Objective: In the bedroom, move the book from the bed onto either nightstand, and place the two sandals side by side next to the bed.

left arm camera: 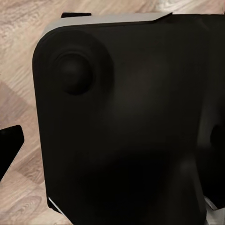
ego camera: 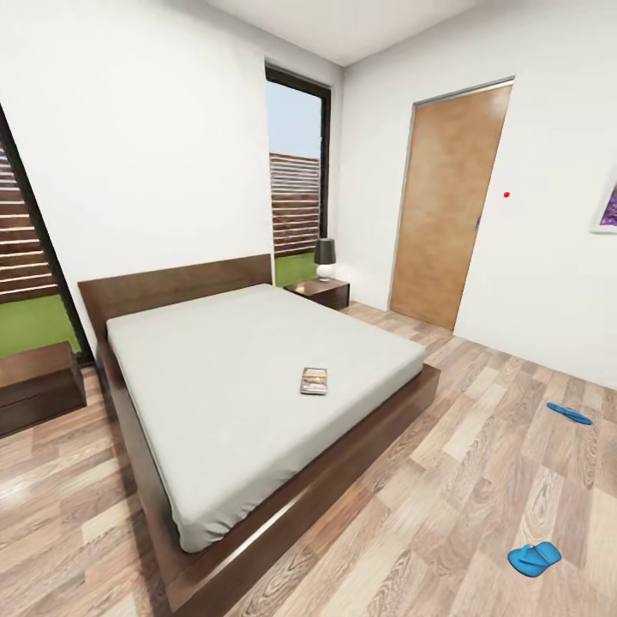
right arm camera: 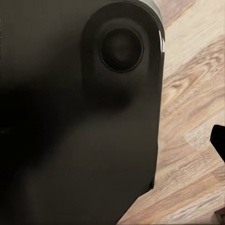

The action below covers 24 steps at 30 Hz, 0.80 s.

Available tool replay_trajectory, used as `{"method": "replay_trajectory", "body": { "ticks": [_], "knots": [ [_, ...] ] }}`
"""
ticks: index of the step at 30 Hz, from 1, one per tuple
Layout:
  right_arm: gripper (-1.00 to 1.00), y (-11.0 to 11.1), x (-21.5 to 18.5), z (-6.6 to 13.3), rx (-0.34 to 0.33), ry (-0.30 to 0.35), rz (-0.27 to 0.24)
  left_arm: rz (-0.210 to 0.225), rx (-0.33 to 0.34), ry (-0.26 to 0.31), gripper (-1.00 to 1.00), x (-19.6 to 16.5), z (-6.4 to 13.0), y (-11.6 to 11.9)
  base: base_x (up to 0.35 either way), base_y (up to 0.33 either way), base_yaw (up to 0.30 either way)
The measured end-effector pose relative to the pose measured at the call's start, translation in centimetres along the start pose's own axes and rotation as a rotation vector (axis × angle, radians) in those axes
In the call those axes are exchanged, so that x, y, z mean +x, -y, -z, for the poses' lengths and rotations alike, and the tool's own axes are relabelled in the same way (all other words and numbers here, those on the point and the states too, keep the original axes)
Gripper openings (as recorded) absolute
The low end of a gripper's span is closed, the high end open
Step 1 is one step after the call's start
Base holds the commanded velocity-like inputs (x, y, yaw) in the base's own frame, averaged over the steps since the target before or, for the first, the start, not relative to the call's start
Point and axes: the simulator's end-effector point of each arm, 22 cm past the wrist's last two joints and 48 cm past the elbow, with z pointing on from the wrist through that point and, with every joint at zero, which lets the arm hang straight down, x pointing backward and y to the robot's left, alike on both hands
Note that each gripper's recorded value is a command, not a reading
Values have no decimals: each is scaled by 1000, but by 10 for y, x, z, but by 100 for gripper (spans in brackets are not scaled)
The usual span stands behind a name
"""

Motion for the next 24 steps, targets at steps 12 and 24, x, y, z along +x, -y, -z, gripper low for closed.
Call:
{"method": "replay_trajectory", "body": {
  "ticks": [12, 24],
  "knots": [
    [100, 1, -20, 1, 10, 17, -3, -14, -1, 114, 100, -82, 5, 0, 0, 0, -248],
    [100, -6, -260, 63, 105, 223, -8, -30, -80, 167, 100, -308, 66, 9, 0, 0, -238]
  ]
}}
